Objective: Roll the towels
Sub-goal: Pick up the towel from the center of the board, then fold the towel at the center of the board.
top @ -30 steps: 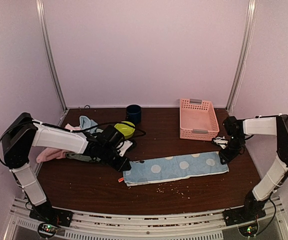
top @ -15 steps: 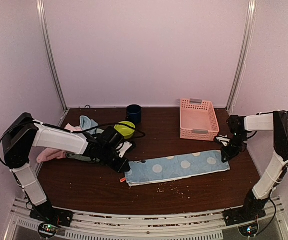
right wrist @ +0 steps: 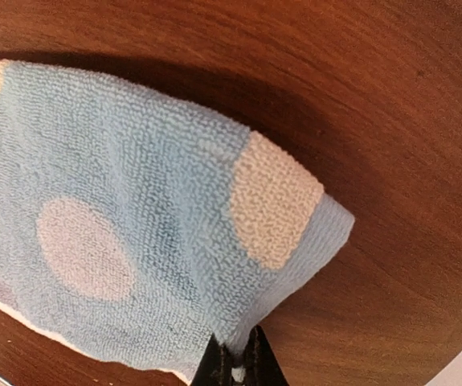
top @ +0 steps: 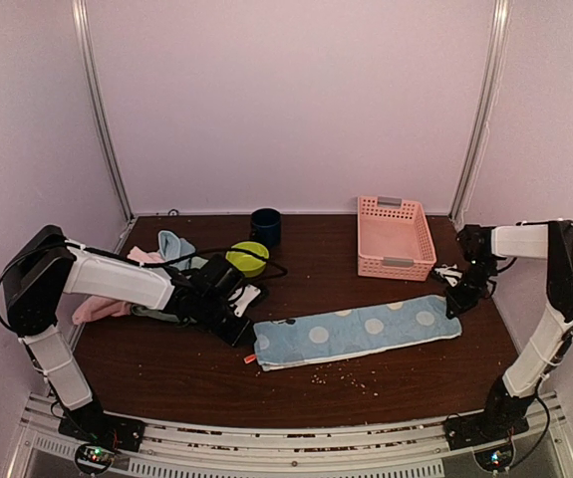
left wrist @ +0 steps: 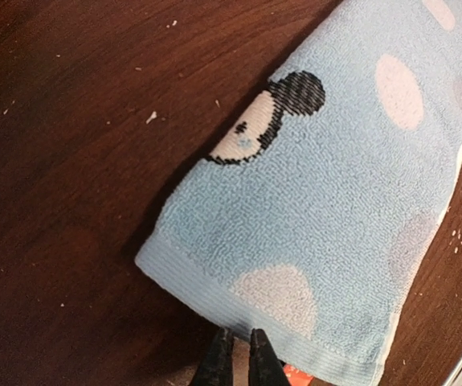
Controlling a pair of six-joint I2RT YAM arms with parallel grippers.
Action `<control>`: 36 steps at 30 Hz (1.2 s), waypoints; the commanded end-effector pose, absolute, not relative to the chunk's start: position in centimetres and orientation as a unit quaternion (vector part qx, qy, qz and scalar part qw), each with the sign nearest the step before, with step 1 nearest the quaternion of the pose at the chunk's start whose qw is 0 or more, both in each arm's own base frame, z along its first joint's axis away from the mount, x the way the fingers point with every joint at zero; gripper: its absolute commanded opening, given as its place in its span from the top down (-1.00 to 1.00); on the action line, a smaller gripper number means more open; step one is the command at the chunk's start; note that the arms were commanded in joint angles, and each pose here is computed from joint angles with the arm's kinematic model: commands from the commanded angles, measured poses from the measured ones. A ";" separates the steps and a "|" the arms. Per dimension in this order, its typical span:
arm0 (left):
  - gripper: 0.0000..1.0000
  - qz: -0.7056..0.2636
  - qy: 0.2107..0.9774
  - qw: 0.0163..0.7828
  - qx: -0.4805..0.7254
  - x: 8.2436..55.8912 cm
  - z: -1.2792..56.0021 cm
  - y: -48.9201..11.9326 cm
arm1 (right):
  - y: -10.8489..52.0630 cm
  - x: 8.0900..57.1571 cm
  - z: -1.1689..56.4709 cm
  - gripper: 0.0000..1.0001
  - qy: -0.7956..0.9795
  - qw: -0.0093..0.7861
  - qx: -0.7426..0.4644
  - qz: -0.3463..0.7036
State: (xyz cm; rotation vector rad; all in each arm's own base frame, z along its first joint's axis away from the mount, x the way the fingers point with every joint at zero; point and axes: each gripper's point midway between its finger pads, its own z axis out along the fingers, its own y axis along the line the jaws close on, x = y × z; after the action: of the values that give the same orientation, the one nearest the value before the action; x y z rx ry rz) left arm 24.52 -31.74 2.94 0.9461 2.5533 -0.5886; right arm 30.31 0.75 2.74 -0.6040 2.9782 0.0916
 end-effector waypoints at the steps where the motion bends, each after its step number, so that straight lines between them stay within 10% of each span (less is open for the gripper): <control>1: 0.79 -0.208 0.900 0.191 0.331 24.6 3.5 -31.7 | 0.5 31.1 6.3 1.00 0.977 0.080 -0.196 0.027; 36: 0.85 -0.222 0.902 0.166 0.330 23.1 1.1 -31.1 | 21.4 28.1 13.6 1.00 0.886 0.066 -0.396 0.231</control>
State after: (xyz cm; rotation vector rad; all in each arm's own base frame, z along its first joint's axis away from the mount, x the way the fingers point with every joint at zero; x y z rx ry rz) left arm 23.57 -31.08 1.80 0.9531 2.5626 -0.6044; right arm 28.73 18.86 14.21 -1.1456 2.6557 0.5888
